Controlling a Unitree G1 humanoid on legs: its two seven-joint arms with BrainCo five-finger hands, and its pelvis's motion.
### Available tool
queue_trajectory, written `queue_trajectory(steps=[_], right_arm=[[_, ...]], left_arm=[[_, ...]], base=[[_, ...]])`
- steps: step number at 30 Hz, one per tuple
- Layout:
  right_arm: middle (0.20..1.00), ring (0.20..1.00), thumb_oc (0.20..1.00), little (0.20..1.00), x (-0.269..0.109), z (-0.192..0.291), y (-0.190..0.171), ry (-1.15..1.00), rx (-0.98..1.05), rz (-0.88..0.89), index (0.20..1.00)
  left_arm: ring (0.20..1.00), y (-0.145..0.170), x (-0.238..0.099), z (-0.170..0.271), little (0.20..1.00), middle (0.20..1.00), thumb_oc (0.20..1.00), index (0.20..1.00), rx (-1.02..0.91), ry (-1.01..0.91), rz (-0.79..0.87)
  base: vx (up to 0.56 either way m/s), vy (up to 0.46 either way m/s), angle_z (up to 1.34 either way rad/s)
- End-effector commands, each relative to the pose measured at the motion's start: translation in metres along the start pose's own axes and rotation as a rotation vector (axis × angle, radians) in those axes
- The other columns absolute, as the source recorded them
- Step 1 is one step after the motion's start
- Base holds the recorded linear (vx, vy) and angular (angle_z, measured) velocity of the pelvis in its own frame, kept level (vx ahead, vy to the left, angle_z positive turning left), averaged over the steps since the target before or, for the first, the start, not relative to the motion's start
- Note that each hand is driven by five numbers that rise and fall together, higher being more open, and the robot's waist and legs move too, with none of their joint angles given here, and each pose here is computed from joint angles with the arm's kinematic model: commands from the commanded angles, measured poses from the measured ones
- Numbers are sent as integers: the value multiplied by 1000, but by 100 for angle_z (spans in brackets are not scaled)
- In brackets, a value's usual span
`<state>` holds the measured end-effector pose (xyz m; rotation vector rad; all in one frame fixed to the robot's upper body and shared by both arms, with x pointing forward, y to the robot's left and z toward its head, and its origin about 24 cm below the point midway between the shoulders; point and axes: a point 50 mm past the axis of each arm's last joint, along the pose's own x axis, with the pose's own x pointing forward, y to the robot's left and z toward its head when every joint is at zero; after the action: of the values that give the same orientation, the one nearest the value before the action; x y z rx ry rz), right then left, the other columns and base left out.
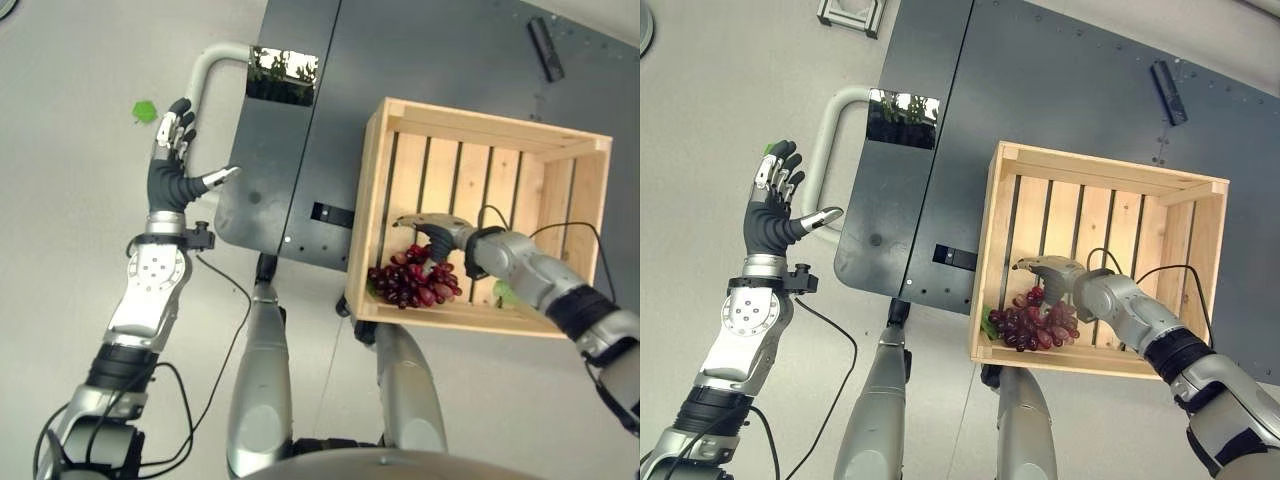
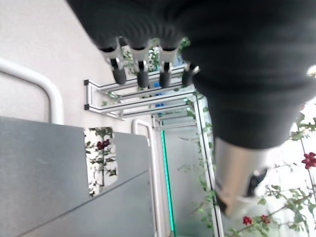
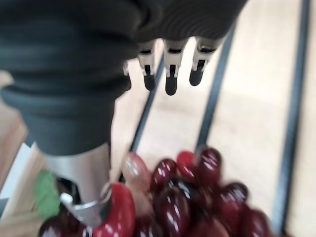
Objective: Pick up the fruits from the basket on one side to the basket on the other side
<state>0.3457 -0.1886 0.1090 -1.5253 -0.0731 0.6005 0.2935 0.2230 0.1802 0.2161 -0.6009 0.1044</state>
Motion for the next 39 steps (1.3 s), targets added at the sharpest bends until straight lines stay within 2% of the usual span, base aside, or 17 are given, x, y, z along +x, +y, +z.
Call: queue_trajectory(steps=[1, 5, 15, 22, 30, 39], right_arm=[[1000, 1000, 1000, 1000, -2, -10, 2, 55, -132, 43, 1000], [1000, 1000, 1000, 1000, -5, -11, -2, 46, -135, 48, 1000], [1000, 1000, 1000, 1000, -18, -32, -2, 125, -161, 197, 1000], [1000, 1000, 1000, 1000, -49, -54, 1, 181, -128, 273, 1000], [1000, 1000, 1000, 1000, -73, -51, -25, 152, -144, 254, 1000], [1000, 1000, 1000, 1000, -81, -53, -30, 152, -69, 244, 1000]], left_arm=[[1000, -16, 6, 30, 1000, 1000, 1000, 1000, -34, -165, -5], [1000, -13, 6, 33, 1000, 1000, 1000, 1000, -20, -180, 1], [1000, -14, 7, 33, 1000, 1000, 1000, 1000, 2, -176, -22], [1000, -10, 7, 33, 1000, 1000, 1000, 1000, 22, -173, -35], [1000, -6, 5, 35, 1000, 1000, 1000, 1000, 38, -177, -47], [1000, -5, 2, 35, 1000, 1000, 1000, 1000, 33, -172, -65]], base=[[-19, -10, 13], [-3, -18, 7], [1, -1, 1], [23, -8, 7], [12, 0, 0], [0, 0, 0]])
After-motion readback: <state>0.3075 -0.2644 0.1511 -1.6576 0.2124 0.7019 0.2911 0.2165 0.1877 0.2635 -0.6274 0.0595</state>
